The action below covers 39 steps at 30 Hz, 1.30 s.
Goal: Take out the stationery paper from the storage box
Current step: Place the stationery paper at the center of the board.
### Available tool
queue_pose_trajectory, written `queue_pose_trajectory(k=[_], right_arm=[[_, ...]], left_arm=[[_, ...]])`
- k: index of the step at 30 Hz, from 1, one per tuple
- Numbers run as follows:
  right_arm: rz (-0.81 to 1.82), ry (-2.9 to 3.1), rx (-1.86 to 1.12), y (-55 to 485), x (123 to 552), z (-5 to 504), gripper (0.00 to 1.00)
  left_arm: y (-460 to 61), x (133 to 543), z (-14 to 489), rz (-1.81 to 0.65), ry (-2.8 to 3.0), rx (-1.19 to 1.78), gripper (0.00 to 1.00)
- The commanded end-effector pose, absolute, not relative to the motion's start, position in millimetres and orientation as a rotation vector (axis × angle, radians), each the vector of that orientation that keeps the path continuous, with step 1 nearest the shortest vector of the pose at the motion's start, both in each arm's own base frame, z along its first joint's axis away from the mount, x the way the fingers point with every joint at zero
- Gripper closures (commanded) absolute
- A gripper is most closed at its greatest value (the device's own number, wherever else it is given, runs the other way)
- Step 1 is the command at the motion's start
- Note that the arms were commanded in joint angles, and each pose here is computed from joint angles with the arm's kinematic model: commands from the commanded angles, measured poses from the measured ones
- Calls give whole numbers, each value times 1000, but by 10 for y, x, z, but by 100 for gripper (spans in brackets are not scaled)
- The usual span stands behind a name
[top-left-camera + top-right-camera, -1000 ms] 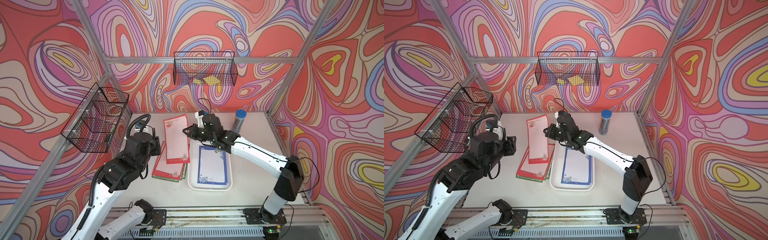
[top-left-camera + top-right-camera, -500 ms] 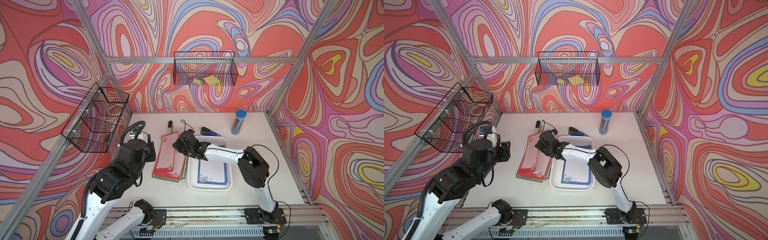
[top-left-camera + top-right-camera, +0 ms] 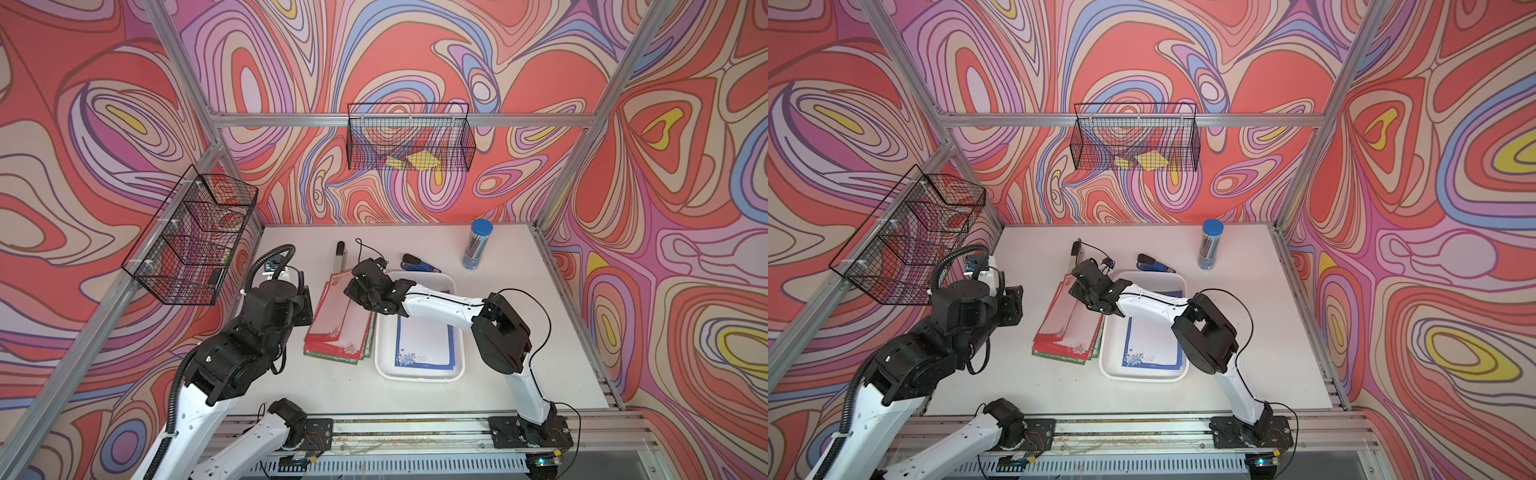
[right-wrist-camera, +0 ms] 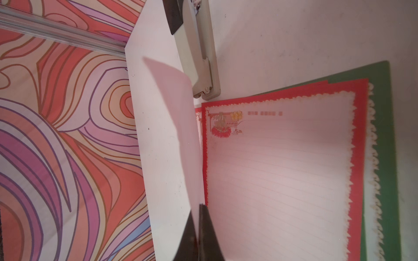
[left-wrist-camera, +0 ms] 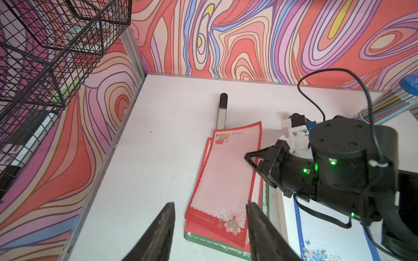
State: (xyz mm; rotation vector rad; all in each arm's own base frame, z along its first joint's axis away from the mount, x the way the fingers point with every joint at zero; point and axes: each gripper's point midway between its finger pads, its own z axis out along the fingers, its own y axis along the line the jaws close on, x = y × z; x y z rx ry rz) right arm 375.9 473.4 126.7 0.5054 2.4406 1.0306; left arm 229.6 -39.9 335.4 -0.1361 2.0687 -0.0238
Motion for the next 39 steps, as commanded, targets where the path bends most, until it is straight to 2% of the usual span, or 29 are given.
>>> queue_pose_trajectory(k=[1,4,8,18,25,39], right_arm=[[945,2479,497,4632,3695,1128,100],[929,2487,503,4586,3669,1100,97],[919,2490,490,4567,3652,1144,80],[876,2477,505,4426,3625,1362,61],[812,2413,495,4241,3649,1660,55],[753,2286,326,4126,3737,2341,54]], left_arm=[[-368,2295,3283,0,2073,-133,46],[-375,2298,3234,-8,2079,-142,46],[-388,2305,3202,-9,2088,-141,45],[-361,2305,3227,8,2080,-143,45],[-399,2342,3209,4,2088,-133,45],[-604,2431,3034,-52,2174,-80,45]])
